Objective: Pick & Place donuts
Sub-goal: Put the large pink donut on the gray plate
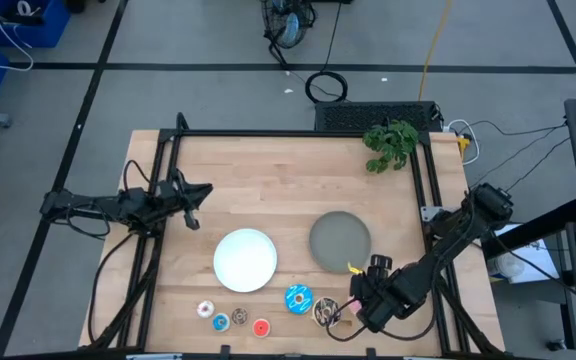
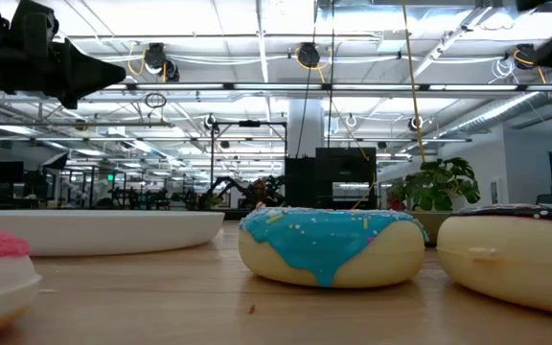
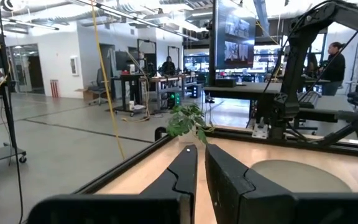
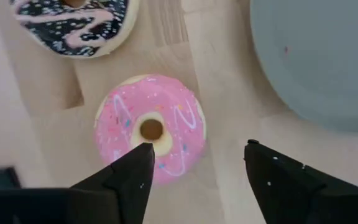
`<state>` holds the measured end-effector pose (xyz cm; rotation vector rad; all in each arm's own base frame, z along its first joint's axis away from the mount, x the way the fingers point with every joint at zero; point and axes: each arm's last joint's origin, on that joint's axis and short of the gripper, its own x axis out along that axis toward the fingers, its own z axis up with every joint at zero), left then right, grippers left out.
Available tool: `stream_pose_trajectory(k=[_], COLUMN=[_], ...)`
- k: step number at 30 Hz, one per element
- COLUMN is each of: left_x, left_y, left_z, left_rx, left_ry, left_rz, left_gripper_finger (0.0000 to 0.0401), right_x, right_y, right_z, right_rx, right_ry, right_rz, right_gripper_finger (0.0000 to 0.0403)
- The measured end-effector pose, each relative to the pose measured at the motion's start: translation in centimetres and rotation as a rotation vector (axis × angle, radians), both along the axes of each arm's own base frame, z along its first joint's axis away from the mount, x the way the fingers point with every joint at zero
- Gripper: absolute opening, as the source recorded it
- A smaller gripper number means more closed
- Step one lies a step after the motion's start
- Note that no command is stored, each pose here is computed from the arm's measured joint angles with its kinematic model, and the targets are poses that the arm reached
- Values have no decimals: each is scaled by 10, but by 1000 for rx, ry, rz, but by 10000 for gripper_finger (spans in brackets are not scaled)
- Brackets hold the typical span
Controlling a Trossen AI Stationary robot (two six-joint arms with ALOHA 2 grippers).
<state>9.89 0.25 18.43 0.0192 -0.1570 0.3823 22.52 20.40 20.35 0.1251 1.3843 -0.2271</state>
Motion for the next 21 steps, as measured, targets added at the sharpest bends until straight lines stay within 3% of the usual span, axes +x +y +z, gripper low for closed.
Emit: stream_pose_trajectory(k=[10,15,21], left_x=[0,0,0], left_y=[0,0,0], left_z=[0,0,0], left_rx=[22,22,23], left_ry=[10,10,11], left_rz=[5,13,13], left_gripper_finger=[37,37,37], right_x=[-7,-7,-10], right_y=[-7,-5,-8], right_z=[-39,-47,-58], right_rx=[45,114,123], right_ry=[-26,-44,-54], right_rz=[-31,-26,-27], right_gripper_finger=[235,235,227])
